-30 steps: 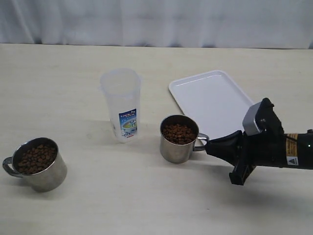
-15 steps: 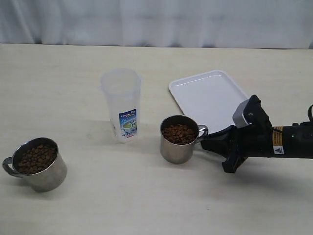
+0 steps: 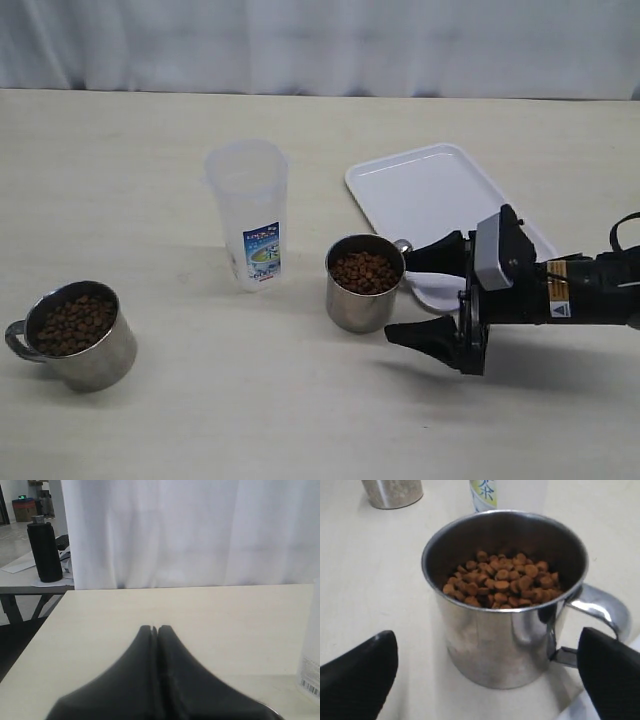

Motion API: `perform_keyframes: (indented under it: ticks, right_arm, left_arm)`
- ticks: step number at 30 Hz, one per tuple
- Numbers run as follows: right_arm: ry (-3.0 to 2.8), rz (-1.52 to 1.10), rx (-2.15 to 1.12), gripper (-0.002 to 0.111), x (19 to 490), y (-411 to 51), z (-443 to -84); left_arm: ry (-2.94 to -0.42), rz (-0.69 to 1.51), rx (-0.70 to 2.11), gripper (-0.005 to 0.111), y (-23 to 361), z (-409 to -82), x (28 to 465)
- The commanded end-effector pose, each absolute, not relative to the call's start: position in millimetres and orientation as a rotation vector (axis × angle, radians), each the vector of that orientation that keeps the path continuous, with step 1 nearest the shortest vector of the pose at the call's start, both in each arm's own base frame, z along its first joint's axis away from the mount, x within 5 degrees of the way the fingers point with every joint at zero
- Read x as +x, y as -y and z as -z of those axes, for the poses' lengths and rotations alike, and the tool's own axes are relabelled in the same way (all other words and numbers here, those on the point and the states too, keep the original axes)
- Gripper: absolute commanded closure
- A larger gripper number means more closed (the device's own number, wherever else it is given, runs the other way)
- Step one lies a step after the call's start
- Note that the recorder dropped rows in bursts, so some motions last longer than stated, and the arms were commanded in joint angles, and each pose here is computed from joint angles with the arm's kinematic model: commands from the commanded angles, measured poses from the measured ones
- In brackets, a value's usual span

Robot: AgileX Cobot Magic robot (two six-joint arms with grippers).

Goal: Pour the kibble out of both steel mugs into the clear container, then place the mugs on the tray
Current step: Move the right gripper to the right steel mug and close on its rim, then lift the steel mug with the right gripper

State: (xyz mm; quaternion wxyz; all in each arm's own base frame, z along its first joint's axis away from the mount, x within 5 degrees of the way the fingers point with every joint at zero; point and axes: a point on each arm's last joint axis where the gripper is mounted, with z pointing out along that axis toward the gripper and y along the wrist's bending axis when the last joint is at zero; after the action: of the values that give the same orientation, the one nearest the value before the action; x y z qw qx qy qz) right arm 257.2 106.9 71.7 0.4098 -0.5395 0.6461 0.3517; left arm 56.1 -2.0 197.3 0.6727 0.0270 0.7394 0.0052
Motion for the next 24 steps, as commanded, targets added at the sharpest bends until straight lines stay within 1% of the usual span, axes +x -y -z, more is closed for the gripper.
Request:
perform_keyframes:
  ticks: [1,4,8,14,24]
  right_arm:
    - [-1.556,-0.843,-1.329,0.035,263,-109,-77]
    - [-1.54,-0.844,-1.315,0.035,268,-110,-77]
    - [-1.527,-0.885,-1.307,0.035,274,-112,-66]
    - [-1.495,-0.914,-1.296,0.035,276,-114,-65]
    - [-1.505,-0.892,-1.26,0.035,284,-114,-64]
  left_arm:
    - [-1.655,-0.014,0.063,0.107,2,-197,56]
    - [-1.655,-0.014,0.063,0.107,2,-197,56]
    - [-1.655,-0.014,0.063,0.107,2,-197,56]
    - [-1.655,-0.014,0.063,0.107,2,-197,56]
    - [-1.655,-0.014,0.063,0.107,2,-197,56]
